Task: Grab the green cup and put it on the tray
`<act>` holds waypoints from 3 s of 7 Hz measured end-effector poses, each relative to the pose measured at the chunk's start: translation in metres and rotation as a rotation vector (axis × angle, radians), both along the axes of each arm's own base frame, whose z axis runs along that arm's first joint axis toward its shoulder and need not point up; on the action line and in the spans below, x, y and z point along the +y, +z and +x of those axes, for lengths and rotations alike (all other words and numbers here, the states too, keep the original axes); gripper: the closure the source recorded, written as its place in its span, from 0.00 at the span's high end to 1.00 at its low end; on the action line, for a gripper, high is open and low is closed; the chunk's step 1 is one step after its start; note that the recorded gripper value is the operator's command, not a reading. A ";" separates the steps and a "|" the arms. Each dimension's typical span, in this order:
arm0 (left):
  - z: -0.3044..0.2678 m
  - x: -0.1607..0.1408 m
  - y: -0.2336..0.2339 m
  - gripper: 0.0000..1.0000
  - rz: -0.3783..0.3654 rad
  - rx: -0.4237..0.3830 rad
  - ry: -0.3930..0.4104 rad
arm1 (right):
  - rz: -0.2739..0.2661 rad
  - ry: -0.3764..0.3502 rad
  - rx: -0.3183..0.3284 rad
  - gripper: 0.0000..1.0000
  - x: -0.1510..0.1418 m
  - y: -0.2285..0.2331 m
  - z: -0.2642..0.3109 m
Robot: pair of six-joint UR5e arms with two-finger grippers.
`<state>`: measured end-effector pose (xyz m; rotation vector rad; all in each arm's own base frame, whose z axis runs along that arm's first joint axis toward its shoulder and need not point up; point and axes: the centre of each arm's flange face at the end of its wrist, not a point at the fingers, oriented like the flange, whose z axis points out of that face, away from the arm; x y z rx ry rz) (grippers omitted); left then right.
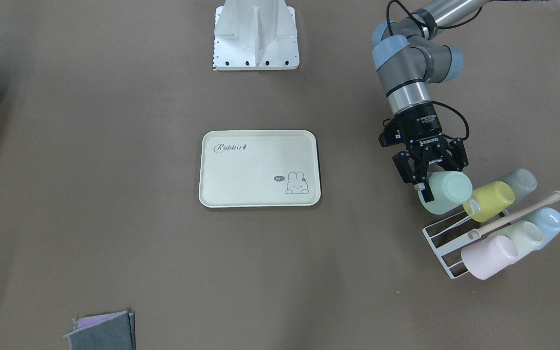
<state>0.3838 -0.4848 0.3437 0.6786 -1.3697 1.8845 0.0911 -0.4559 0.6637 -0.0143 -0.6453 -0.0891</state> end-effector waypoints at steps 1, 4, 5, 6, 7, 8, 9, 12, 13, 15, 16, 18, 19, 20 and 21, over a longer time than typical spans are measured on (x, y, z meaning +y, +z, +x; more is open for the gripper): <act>-0.004 -0.002 -0.013 0.50 0.031 0.115 0.041 | 0.001 0.000 0.000 1.00 0.002 0.001 0.001; -0.001 0.011 -0.042 0.50 0.059 0.578 0.194 | 0.002 0.005 -0.023 1.00 0.002 0.001 -0.003; 0.002 0.015 -0.055 0.50 0.046 0.724 0.241 | -0.002 0.011 -0.064 1.00 0.005 0.001 -0.006; 0.006 0.020 -0.071 0.49 0.023 0.884 0.289 | -0.004 0.015 -0.106 1.00 0.007 0.000 -0.009; 0.012 0.024 -0.084 0.49 -0.033 1.052 0.328 | -0.004 0.017 -0.126 1.00 0.007 -0.001 -0.011; 0.019 0.026 -0.097 0.46 -0.108 1.218 0.354 | -0.005 0.017 -0.132 1.00 0.008 0.000 -0.011; 0.026 0.030 -0.109 0.45 -0.210 1.395 0.368 | -0.007 0.017 -0.134 1.00 0.008 0.001 -0.011; 0.048 0.043 -0.128 0.44 -0.661 1.881 0.329 | -0.010 0.018 -0.136 1.00 0.008 0.002 -0.011; 0.059 0.045 -0.131 0.43 -0.828 1.999 0.289 | -0.010 0.018 -0.138 1.00 0.008 0.002 -0.011; 0.091 0.040 -0.138 0.41 -1.175 2.217 0.161 | -0.011 0.019 -0.140 1.00 0.008 0.002 -0.012; 0.109 0.035 -0.137 0.41 -1.277 2.276 0.144 | -0.011 0.019 -0.140 1.00 0.008 0.002 -0.012; 0.143 0.018 -0.120 0.41 -1.312 2.333 0.238 | -0.011 0.018 -0.141 1.00 0.008 0.002 -0.012; 0.152 0.013 -0.104 0.42 -1.292 2.332 0.279 | -0.009 0.017 -0.141 1.00 0.008 0.002 -0.012; 0.157 0.011 -0.090 0.42 -1.281 2.333 0.308 | -0.007 0.015 -0.141 1.00 0.008 0.001 -0.012; 0.161 0.012 -0.077 0.42 -1.278 2.335 0.334 | -0.005 0.014 -0.141 1.00 0.008 0.001 -0.012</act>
